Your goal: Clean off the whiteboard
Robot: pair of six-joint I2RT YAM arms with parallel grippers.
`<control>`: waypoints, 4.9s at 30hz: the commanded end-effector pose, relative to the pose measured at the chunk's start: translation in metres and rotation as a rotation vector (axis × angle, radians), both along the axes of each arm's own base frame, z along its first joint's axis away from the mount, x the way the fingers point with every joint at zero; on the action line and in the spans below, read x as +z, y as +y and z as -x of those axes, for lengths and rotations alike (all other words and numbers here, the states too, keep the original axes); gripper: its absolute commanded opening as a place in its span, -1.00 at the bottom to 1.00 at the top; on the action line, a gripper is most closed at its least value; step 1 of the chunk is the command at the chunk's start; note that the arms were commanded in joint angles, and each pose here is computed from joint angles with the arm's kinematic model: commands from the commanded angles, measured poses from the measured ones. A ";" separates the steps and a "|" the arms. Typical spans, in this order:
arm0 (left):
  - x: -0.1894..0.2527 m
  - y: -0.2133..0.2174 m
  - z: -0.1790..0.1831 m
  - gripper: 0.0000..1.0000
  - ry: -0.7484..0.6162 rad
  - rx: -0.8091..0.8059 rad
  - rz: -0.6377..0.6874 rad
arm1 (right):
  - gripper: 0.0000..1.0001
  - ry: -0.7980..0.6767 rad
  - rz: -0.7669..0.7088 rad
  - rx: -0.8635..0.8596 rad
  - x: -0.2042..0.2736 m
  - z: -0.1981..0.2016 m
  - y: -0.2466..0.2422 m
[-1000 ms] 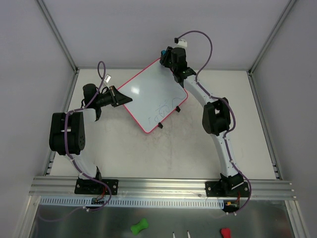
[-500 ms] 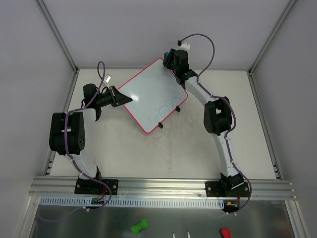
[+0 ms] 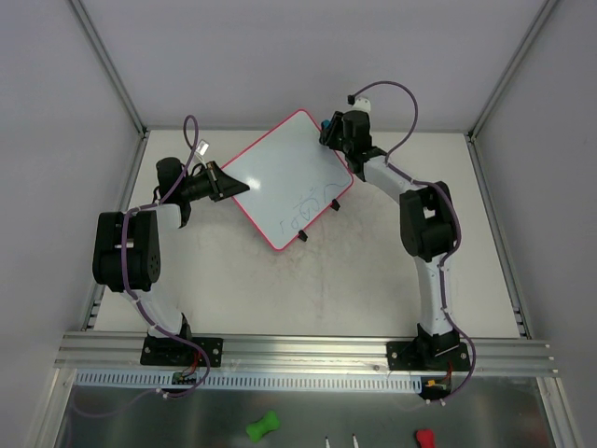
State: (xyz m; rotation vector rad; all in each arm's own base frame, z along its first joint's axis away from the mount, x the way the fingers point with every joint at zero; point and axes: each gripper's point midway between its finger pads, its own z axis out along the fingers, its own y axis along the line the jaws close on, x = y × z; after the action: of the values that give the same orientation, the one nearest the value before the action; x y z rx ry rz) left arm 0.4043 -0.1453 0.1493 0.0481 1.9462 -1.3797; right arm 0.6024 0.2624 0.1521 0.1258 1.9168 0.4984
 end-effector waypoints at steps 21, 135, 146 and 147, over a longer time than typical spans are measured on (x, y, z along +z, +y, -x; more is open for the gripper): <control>-0.001 -0.012 0.009 -1.00 -0.081 -0.101 -0.027 | -1.00 -0.025 -0.152 0.197 0.028 -0.017 0.063; -0.001 -0.006 -0.002 -1.00 -0.041 -0.051 -0.012 | -0.99 0.304 -0.049 0.234 -0.093 0.108 -0.056; -0.001 -0.006 0.000 -1.00 -0.037 -0.055 -0.009 | -0.99 0.318 -0.010 0.364 -0.093 0.142 -0.006; -0.001 -0.006 0.000 -1.00 -0.037 -0.055 -0.009 | -1.00 0.325 -0.004 0.369 -0.096 0.146 -0.003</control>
State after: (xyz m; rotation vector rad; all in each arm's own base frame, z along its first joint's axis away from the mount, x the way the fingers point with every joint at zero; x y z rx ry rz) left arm 0.4050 -0.1480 0.1519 0.0717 1.9382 -1.3936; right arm 0.4951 0.2119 0.0664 -0.0212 2.2136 0.6582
